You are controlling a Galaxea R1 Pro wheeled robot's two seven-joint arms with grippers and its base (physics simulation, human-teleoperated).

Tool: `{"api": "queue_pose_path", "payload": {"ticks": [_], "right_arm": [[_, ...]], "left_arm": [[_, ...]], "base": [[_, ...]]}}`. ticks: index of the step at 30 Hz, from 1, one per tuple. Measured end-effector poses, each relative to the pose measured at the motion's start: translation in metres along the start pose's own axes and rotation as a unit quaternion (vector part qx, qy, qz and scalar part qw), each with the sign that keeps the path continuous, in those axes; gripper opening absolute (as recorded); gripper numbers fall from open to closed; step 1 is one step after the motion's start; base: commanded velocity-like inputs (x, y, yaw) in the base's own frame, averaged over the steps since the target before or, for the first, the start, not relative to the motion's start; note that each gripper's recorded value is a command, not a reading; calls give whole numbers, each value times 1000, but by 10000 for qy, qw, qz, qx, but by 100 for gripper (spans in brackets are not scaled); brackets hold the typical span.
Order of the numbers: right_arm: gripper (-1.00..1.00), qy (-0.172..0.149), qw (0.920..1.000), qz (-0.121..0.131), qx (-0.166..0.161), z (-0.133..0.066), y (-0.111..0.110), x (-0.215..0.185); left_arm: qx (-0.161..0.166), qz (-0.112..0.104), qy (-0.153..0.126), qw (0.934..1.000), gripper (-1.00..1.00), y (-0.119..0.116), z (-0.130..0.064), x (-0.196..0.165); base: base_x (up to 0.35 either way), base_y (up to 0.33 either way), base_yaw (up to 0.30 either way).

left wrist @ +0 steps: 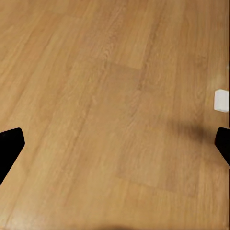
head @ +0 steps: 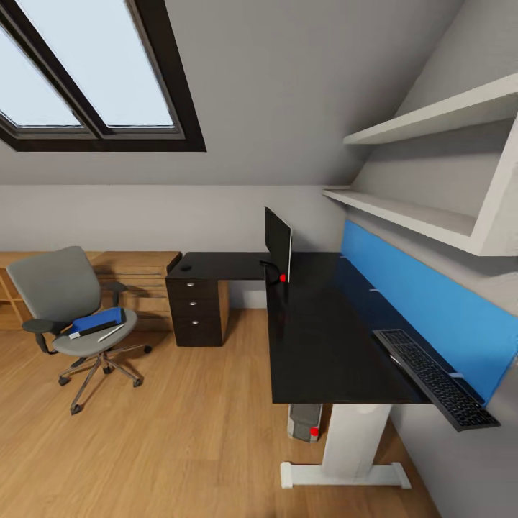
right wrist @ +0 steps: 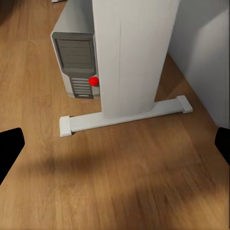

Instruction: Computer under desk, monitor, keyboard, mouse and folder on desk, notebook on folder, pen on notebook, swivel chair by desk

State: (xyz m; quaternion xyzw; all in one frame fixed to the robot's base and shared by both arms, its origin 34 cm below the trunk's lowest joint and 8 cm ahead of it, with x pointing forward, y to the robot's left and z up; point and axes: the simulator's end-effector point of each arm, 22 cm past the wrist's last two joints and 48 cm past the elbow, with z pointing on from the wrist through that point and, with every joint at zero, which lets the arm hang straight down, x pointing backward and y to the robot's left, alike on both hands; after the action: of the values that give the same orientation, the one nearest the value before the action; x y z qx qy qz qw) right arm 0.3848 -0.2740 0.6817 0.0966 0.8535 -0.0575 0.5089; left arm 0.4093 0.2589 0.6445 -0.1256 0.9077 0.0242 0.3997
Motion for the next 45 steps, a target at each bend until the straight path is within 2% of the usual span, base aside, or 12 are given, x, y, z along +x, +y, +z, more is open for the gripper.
{"api": "queue_pose_path", "payload": {"ticks": [18,33,45], "right_arm": [[100,0,10000,-9,35,1,-4,0],[100,0,10000,-11,48,1,-4,0],[100,2,10000,-8,57,1,-5,0]], "left_arm": [[9,0,-1,10000,100,0,0,0],[17,4,-1,10000,100,0,0,0],[12,11,-7,10000,100,1,0,-1]], "base": [[0,-33,0],[0,-257,0],[0,-54,0]]}}
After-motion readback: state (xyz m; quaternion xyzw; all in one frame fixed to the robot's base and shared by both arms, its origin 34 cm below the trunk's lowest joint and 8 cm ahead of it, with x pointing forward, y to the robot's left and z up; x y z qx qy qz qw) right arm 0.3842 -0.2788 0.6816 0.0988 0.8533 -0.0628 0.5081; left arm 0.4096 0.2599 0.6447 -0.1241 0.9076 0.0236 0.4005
